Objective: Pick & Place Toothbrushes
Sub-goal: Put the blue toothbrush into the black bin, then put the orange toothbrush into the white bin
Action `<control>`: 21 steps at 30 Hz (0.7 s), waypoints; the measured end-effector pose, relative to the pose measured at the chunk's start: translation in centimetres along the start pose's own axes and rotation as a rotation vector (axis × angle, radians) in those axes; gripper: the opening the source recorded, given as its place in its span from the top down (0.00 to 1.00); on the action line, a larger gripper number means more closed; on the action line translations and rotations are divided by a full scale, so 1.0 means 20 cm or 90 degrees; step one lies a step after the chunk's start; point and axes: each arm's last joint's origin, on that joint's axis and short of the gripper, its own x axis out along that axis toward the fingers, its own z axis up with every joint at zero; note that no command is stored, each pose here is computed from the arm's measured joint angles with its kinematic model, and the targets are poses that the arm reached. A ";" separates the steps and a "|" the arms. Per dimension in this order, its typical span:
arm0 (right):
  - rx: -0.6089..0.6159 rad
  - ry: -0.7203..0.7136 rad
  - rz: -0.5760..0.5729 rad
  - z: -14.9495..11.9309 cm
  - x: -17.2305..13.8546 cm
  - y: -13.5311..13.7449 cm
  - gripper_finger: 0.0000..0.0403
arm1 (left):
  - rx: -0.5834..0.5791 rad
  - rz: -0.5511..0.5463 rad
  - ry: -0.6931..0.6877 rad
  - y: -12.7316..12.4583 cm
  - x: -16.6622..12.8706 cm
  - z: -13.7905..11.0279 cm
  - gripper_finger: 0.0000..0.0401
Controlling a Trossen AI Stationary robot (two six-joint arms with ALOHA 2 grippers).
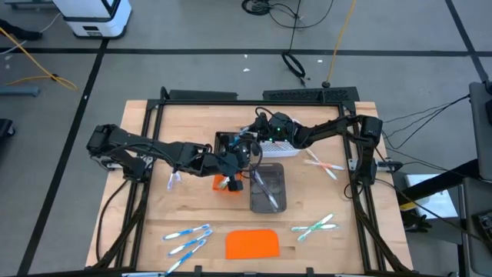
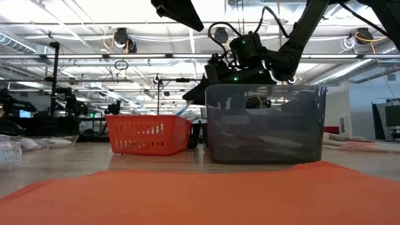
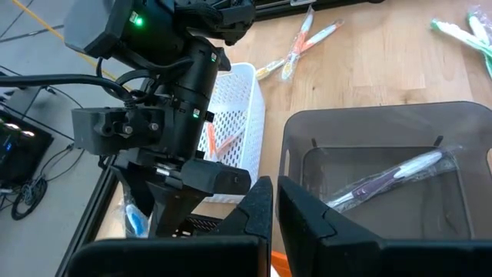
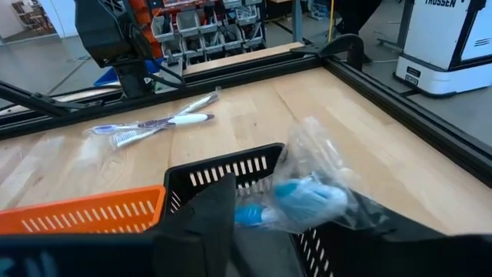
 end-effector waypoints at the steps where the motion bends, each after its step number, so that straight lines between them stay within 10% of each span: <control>1: -0.007 0.000 -0.004 0.00 0.00 0.00 0.59 | 0.000 0.000 0.000 0.00 0.00 0.00 0.95; 21: -0.079 0.060 -0.047 0.19 -0.17 0.02 0.46 | 0.001 0.001 0.000 0.00 0.00 0.00 0.95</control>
